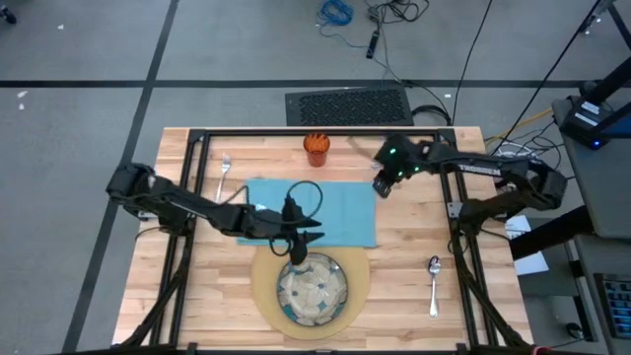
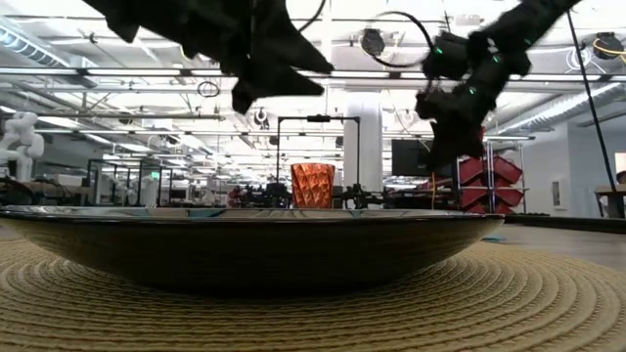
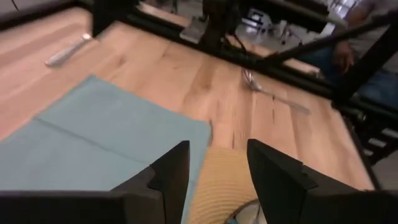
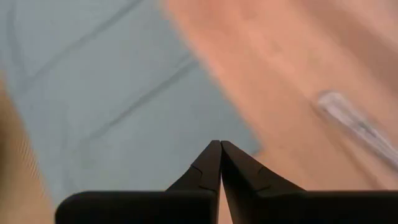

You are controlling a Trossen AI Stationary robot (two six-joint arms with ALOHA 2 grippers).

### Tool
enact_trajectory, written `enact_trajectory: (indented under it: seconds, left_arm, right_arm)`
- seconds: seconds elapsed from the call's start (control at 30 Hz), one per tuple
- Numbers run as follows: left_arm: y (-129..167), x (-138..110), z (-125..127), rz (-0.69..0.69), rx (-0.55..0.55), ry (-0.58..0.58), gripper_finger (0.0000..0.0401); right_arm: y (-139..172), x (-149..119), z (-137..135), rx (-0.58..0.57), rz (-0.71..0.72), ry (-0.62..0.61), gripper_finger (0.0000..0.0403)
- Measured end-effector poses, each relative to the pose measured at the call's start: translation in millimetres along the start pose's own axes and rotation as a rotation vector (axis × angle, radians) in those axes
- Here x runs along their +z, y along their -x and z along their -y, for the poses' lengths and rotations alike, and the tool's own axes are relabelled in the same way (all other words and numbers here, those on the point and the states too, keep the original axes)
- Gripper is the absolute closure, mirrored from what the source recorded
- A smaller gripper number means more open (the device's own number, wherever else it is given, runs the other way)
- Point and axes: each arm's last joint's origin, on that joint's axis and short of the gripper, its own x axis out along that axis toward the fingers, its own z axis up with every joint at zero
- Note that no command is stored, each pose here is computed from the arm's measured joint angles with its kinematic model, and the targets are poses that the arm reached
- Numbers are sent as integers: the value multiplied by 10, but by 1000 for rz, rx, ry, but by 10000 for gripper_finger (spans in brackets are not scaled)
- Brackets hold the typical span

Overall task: Set table place
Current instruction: Fold the blue table napkin

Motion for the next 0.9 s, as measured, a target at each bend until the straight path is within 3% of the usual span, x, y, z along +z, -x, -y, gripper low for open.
enact_trajectory:
  seconds: [0.1, 0.17, 0.4, 0.5, 0.63, 0.77, 0.9]
  left_arm:
    - [-102, -36, 4, 2, 39, -4, 256]
    - [-191, 29, 4, -6, 60, -4, 256]
    - [-675, 299, -11, -166, 128, -93, 256]
    - [-840, 311, 33, -182, 115, -140, 256]
    - [-1061, 273, 64, -197, 103, -152, 256]
    - [-1291, 209, 52, -232, 106, -178, 256]
    - [-1468, 198, 29, -228, 111, -200, 256]
  right_arm:
    - [-13, -52, 165, 52, 143, -145, 403]
    - [-23, -45, 172, 91, 205, -180, 403]
    - [-96, -33, 236, 54, 166, -228, 395]
    - [-204, -110, 306, 21, 68, -267, 359]
    - [-360, -166, 371, -8, -7, -293, 281]
    - [-461, -188, 396, -14, -37, -252, 212]
    - [-527, -204, 417, -22, -56, -220, 179]
